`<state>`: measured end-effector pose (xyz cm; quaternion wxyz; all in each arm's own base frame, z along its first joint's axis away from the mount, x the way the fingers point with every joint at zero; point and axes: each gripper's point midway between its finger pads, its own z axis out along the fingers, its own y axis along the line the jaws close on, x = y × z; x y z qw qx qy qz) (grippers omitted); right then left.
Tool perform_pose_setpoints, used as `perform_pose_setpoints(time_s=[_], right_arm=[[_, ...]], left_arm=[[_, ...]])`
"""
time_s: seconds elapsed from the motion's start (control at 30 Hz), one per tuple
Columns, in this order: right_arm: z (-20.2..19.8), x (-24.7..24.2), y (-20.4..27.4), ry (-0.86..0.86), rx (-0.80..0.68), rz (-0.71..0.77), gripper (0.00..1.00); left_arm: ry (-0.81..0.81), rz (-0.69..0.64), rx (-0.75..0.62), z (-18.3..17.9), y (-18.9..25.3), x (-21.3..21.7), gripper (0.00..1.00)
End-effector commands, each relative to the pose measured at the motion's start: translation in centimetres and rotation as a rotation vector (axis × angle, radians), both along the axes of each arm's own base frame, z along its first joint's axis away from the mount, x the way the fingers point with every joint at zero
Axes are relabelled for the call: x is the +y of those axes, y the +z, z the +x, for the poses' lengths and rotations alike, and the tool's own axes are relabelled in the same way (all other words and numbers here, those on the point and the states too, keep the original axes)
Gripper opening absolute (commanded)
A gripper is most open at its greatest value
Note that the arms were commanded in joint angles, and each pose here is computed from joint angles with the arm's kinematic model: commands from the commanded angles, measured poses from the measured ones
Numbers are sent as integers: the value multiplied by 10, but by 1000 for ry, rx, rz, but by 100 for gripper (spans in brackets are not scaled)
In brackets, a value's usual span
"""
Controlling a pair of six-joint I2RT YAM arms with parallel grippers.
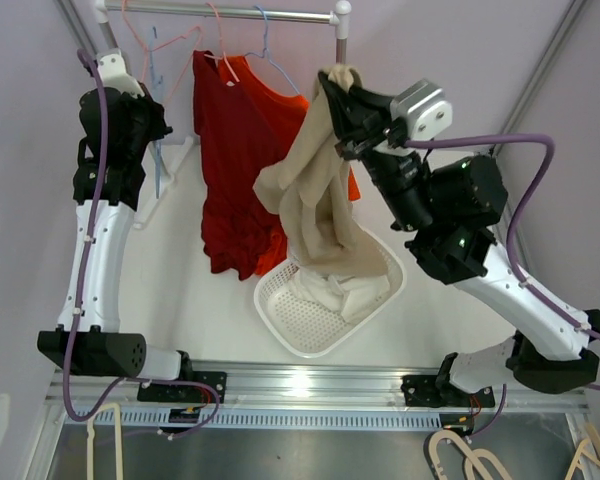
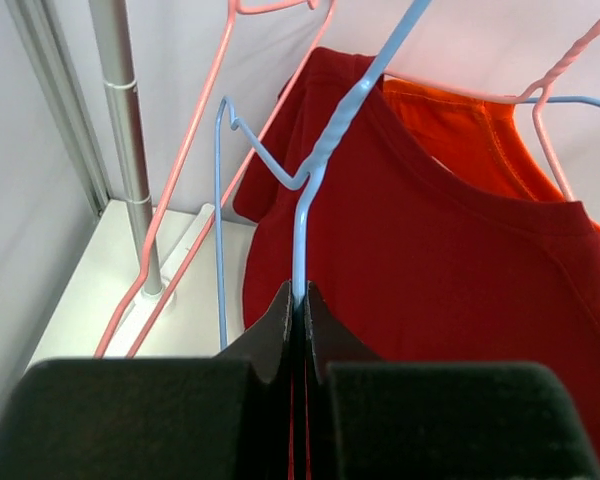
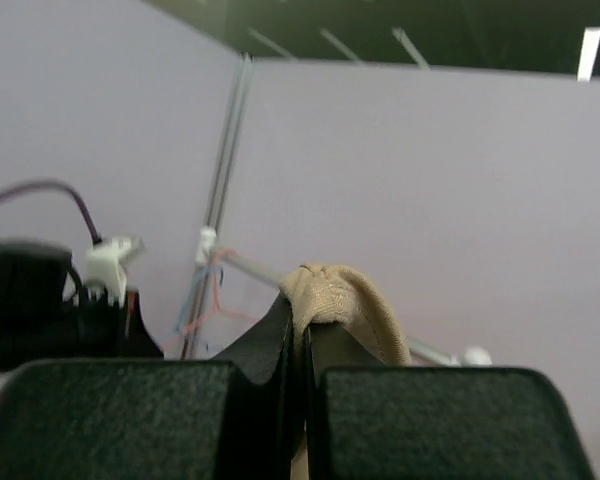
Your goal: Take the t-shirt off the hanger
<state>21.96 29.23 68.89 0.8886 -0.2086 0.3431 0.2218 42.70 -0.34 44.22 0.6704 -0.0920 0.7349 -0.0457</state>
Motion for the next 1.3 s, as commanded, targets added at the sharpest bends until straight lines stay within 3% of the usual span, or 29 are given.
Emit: perform_pose_setpoints(time_s=[0.0,0.13,0.43,0.67,0.8,0.97,1.03,1.17,1.27], right_arm=[[6,-36,-15,-89,60,83,0],[-4,-54,-41,-120,107,113,0],[54,-68,-124,-221,396,94,0],[75,-36,-283,-190,788,-56,0],[54,-17,-383,-86,1105,-80,0],[-13,-13,-533,3,1533,-131,0],[-33,-13,-568,1,1652,-109,0],[-63,-26,-633,-107,1799,-226,0],[-73,-24,-646,-116,1825,-270,0]], left_arm=[[-52,7,-105,6,35,-4,1],[-117,18,-131,12,42,-15,1],[-156,-37,-170,35,64,-25,1],[-127,-65,-155,53,59,-21,1],[-90,-54,-153,56,59,-14,1],[-26,-56,-158,63,59,9,1],[-23,-70,-157,68,59,11,1],[-17,-88,-169,74,63,12,1],[-17,-88,-186,81,69,13,1]])
